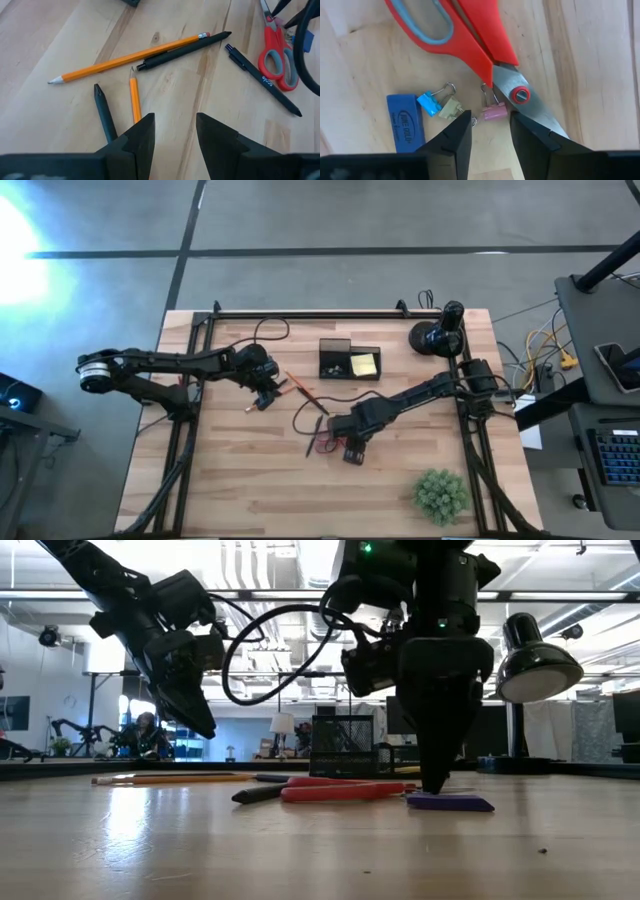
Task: Pick and place office supplies into organizer
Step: Put the pink binder clip into the desk organizer
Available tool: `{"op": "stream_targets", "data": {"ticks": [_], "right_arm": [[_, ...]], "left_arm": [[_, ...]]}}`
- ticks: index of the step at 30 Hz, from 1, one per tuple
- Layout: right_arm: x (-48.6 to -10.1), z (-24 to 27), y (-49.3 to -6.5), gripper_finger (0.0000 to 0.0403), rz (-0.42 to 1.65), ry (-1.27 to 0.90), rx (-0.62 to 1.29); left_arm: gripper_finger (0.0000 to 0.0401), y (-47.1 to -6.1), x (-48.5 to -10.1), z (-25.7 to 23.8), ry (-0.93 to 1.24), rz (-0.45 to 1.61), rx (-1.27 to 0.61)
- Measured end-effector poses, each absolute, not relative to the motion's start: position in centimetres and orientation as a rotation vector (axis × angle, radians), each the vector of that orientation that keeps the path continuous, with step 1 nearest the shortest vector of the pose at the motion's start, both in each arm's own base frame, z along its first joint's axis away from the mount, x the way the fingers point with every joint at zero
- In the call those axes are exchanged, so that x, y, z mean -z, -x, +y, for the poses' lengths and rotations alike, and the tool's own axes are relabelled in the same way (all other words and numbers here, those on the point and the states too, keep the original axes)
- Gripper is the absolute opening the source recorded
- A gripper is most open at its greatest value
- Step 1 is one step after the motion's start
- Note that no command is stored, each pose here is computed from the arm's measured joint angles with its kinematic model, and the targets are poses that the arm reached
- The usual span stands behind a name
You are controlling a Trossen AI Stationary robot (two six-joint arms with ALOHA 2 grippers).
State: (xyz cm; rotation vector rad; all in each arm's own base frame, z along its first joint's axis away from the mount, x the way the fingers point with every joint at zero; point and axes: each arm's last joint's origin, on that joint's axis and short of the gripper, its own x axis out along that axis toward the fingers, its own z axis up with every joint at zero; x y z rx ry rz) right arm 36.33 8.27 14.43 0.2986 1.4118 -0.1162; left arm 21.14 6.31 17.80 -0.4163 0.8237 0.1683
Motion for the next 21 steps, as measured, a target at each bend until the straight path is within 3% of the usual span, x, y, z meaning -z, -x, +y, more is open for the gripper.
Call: {"op": "stream_targets", "data": {"ticks": [21], "right_arm": [[-14.19, 8.28, -36.65, 0.0092, 1.377, -0.197, 0.057]], "left_arm": [[0.0129, -21.12, -17.78, 6.30, 0.420, 0.825, -0.170]]}}
